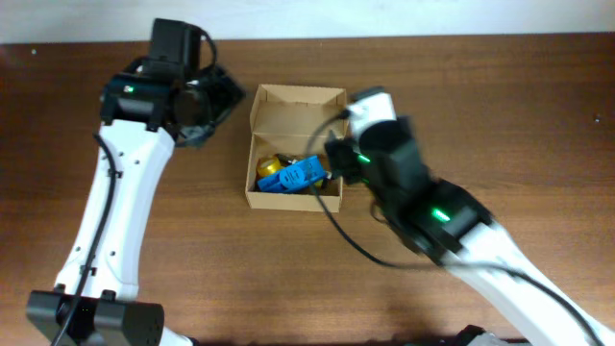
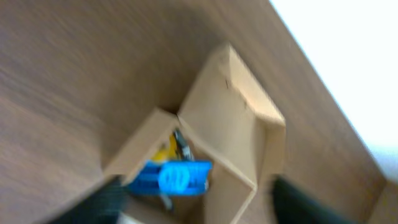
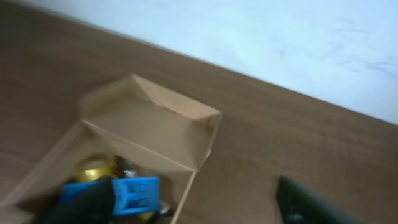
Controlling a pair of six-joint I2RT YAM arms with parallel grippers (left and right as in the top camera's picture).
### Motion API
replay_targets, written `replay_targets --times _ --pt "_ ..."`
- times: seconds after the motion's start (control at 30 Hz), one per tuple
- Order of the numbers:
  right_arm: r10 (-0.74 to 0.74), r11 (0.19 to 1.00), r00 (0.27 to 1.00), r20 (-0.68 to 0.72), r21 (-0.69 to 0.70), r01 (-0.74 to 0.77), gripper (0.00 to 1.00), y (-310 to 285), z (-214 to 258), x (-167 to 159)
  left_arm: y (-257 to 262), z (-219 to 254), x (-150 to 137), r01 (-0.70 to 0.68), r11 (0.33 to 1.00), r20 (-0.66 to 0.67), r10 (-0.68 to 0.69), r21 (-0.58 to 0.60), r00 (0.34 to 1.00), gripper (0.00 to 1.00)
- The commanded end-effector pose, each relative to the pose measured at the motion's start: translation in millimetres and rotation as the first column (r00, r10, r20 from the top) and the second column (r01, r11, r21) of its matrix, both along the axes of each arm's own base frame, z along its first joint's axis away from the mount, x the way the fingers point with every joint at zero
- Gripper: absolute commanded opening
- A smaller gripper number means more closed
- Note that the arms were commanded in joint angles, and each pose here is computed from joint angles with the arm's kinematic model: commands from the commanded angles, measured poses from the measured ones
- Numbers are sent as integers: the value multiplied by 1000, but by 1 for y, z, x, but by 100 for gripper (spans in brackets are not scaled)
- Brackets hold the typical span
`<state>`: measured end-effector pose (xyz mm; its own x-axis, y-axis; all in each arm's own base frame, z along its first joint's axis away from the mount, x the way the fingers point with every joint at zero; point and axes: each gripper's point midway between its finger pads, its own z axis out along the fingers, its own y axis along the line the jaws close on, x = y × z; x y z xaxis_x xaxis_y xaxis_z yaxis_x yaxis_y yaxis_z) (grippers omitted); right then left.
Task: Pack container
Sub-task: 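Raise both grippers to the box lid's two sides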
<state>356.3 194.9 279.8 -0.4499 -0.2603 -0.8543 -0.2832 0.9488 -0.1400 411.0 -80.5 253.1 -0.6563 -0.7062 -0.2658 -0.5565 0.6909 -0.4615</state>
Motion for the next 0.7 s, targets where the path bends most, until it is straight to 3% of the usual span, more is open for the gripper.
replay_targets --times 0.0,0.03,0.07,0.27,0.47,0.67 --pt "-108 988 994 -31 -111 104 27 -9 -43 37 42 8 10 -142 985 53 138 96 989 13" --pt "-141 986 989 -51 -95 136 15 -13 -52 43 46 6 12 -159 982 51 154 101 987 2" --pt "-180 982 981 -72 -71 175 4 -18 -60 49 49 4 15 -167 980 51 163 103 985 2" --pt "-198 954 945 -259 170 247 4 -35 -85 67 61 -22 40 -183 982 21 182 41 983 2" --pt "-251 842 883 -396 361 401 4 -82 -94 83 58 -65 62 -130 987 -63 124 -95 990 2" --pt "-181 725 791 -585 464 509 4 -101 -141 94 41 -121 73 -80 946 -190 20 -314 982 2"
